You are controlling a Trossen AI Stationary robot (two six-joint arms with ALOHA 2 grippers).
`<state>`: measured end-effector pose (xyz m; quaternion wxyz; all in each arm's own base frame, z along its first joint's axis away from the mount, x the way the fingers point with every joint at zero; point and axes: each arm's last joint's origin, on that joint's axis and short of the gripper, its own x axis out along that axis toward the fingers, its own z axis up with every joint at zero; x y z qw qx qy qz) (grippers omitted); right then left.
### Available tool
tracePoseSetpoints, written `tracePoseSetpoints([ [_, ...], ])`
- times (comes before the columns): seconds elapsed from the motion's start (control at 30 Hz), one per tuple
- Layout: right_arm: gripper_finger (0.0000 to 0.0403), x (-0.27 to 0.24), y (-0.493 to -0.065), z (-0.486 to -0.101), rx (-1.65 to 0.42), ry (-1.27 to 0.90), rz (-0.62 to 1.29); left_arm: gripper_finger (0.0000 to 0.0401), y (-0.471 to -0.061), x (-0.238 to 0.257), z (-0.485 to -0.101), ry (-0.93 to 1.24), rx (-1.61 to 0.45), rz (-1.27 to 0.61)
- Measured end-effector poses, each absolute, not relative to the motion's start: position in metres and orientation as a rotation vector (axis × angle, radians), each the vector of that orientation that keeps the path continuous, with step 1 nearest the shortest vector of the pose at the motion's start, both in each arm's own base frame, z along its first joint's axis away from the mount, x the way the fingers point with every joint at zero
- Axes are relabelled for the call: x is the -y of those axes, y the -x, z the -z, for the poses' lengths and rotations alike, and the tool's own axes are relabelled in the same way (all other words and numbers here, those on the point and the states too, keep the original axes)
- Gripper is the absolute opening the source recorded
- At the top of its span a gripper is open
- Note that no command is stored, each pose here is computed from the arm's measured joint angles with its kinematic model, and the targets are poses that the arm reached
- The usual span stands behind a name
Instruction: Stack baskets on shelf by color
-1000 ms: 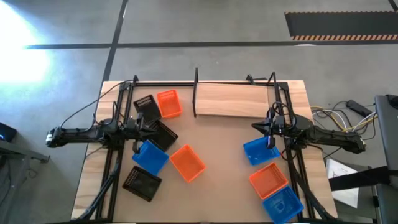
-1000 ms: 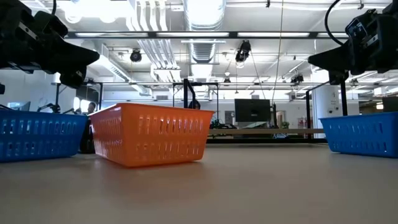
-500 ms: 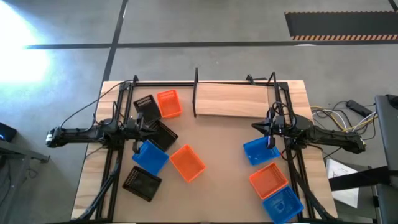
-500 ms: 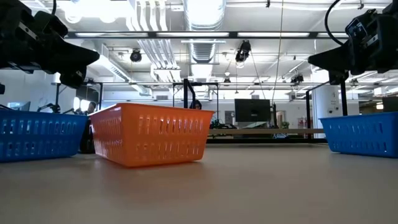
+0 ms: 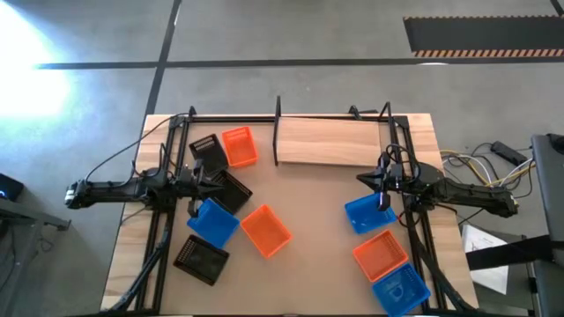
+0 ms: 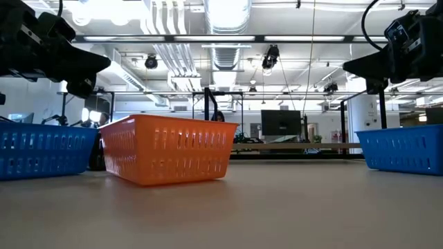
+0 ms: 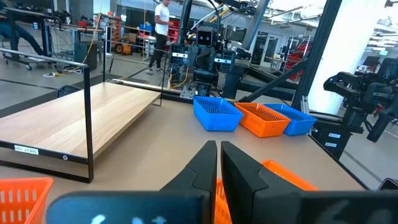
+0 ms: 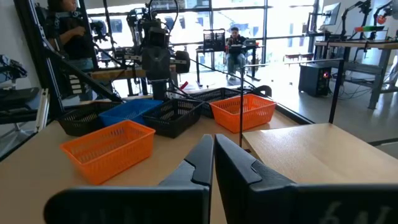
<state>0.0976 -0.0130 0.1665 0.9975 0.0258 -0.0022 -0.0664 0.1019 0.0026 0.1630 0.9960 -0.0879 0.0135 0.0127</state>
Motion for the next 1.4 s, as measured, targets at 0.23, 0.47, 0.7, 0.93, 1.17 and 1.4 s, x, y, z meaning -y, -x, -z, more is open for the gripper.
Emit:
tracePoseSetpoints([
  [0.23, 0.0009, 0.013, -0.098, -0.167, 0.004, -0.052, 0.133, 0.0005, -0.102, -0.003, -0.169, 0.179, 0.035, -0.034],
  [0.47, 0.0009, 0.013, -0.098, -0.167, 0.005, -0.052, 0.133, 0.0005, -0.093, -0.006, -0.205, 0.170, 0.434, -0.107],
  [0.7, 0.0009, 0.013, -0.098, -0.167, 0.004, -0.052, 0.133, 0.0005, -0.098, -0.010, -0.209, 0.149, 0.441, -0.263],
  [0.93, 0.0009, 0.013, -0.098, -0.167, 0.005, -0.052, 0.133, 0.0005, -0.127, -0.015, -0.209, 0.131, 0.213, -0.423],
  [1.17, 0.0009, 0.013, -0.098, -0.167, 0.005, -0.051, 0.133, 0.0007, -0.171, -0.020, -0.236, -0.039, -0.246, -0.583],
  [1.4, 0.0009, 0.013, -0.098, -0.167, 0.005, -0.051, 0.133, 0.0073, -0.224, -0.035, -0.252, -0.100, -0.644, -0.600],
])
